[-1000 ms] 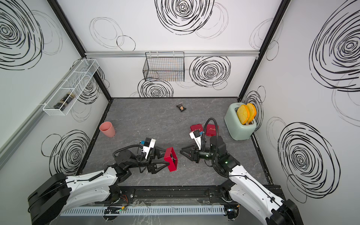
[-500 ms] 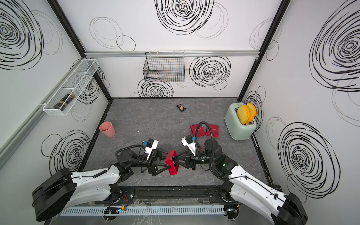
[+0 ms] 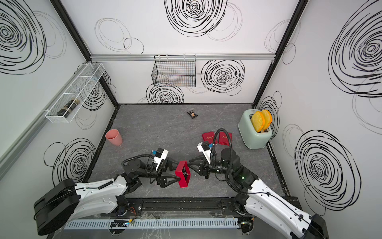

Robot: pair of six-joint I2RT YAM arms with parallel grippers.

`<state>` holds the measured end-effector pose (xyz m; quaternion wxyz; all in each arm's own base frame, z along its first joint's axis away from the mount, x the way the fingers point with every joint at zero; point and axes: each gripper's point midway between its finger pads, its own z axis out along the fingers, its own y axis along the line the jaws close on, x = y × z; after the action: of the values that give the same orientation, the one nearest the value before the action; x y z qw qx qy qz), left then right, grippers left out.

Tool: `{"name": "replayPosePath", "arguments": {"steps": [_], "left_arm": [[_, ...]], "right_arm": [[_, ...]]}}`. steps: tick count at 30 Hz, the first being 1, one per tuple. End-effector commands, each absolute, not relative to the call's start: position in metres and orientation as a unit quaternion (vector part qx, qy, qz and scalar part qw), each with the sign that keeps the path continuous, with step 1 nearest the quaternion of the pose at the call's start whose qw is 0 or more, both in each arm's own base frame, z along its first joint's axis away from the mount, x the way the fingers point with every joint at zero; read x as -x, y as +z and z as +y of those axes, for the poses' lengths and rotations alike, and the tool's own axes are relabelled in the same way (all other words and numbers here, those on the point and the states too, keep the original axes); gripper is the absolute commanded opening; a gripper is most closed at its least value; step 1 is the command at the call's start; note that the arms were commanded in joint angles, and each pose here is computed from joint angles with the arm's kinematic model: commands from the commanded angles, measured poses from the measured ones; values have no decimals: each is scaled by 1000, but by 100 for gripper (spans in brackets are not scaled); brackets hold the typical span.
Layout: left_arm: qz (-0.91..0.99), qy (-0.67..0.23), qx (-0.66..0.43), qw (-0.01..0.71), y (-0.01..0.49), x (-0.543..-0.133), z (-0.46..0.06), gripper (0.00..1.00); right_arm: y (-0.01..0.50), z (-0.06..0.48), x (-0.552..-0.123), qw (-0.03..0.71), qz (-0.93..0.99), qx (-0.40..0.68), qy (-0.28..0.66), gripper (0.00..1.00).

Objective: Take the necklace out of the lift-off lid jewelry box
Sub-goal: Place the jewelry box at the center of the board.

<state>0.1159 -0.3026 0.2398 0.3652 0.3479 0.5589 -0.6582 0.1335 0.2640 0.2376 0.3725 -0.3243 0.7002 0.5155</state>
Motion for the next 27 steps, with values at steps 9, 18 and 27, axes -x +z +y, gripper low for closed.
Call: {"name": "replayPosePath", "arguments": {"steps": [9, 18, 27], "left_arm": [[519, -666, -369, 388, 263, -110, -304, 71], [543, -651, -362, 389, 251, -119, -307, 84], [662, -540, -291, 431, 199, -162, -288, 99]], "right_arm": [[232, 273, -125, 346, 685, 341, 542, 26], [232, 271, -124, 343, 688, 340, 542, 5], [201, 252, -173, 373, 788, 252, 420, 0]]}}
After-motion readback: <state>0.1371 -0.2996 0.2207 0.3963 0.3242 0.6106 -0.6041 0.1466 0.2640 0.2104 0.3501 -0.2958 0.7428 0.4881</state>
